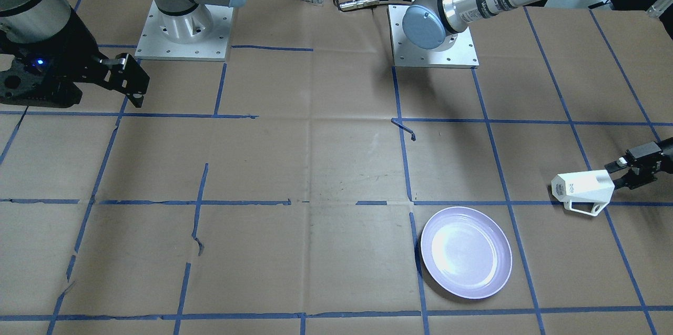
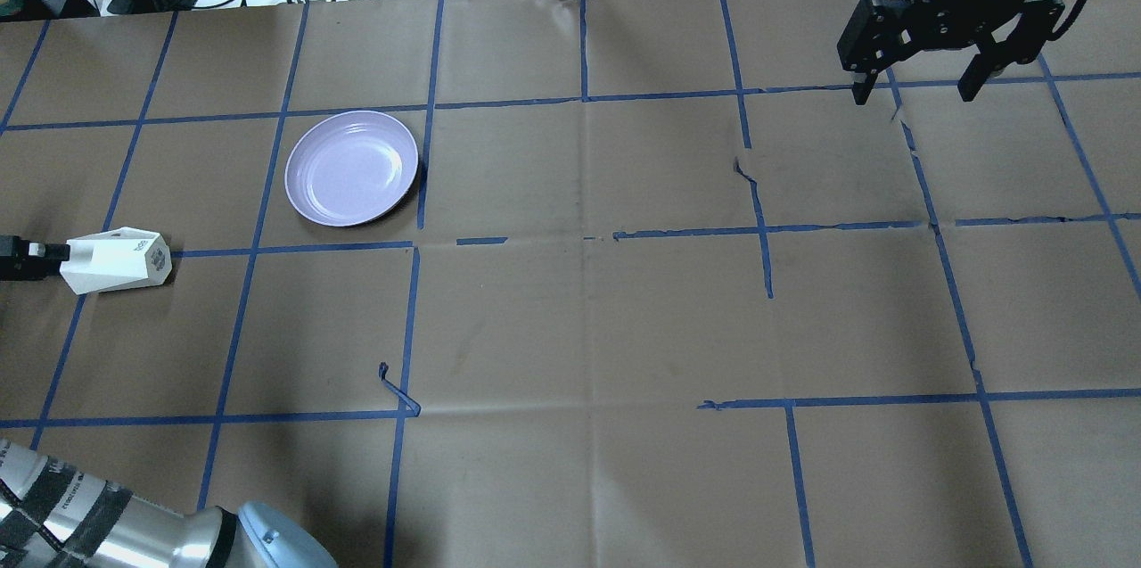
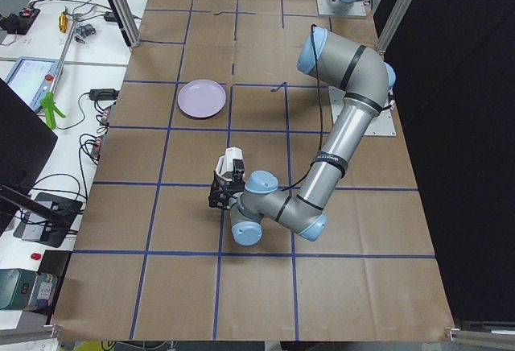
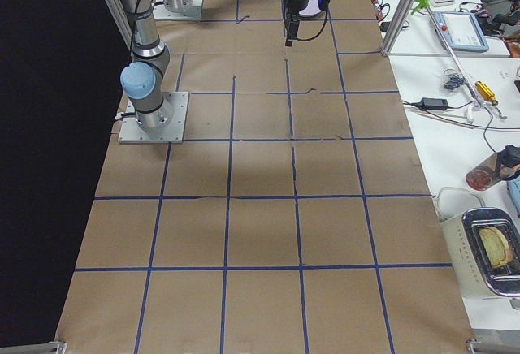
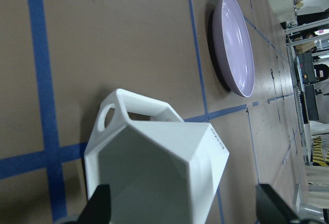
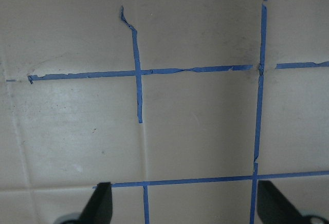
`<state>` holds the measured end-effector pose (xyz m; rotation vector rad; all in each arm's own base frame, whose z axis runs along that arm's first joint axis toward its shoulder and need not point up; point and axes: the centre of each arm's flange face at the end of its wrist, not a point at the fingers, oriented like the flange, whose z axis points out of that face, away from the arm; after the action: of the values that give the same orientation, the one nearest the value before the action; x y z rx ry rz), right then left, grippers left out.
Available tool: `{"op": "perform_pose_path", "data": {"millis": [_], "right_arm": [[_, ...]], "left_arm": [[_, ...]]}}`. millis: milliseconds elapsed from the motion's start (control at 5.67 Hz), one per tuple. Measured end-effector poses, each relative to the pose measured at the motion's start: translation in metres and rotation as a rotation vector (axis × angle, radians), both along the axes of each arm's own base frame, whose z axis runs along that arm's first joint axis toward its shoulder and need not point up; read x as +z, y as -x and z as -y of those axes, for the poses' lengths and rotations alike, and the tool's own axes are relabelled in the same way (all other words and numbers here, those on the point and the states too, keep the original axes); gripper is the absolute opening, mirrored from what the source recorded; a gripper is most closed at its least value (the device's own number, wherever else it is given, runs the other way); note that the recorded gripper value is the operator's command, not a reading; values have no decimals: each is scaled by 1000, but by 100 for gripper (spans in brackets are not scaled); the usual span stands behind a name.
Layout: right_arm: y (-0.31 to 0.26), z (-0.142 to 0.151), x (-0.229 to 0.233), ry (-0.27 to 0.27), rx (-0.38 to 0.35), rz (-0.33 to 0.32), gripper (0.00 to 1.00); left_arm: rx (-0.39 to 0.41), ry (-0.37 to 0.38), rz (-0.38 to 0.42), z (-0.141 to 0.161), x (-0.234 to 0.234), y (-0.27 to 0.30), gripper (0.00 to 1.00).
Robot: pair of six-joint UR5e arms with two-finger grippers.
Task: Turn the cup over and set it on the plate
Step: 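Close the left gripper on the cup's open rim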
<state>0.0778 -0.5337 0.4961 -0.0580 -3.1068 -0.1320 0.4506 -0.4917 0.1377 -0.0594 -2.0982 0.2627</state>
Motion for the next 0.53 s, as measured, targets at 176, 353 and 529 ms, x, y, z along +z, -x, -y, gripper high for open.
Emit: {"op": "perform_pose_path", "data": {"millis": [176, 353, 529], "right_arm": [[0, 0, 0, 0, 0, 0, 100], [0, 0, 0, 0, 0, 0, 100], [0, 0, 0, 0, 0, 0, 100]], "left_arm": [[-10, 7, -21, 3, 0, 7, 100], [-9, 14, -30, 6, 0, 10, 97], [13, 27, -43, 9, 1, 11, 50]]}}
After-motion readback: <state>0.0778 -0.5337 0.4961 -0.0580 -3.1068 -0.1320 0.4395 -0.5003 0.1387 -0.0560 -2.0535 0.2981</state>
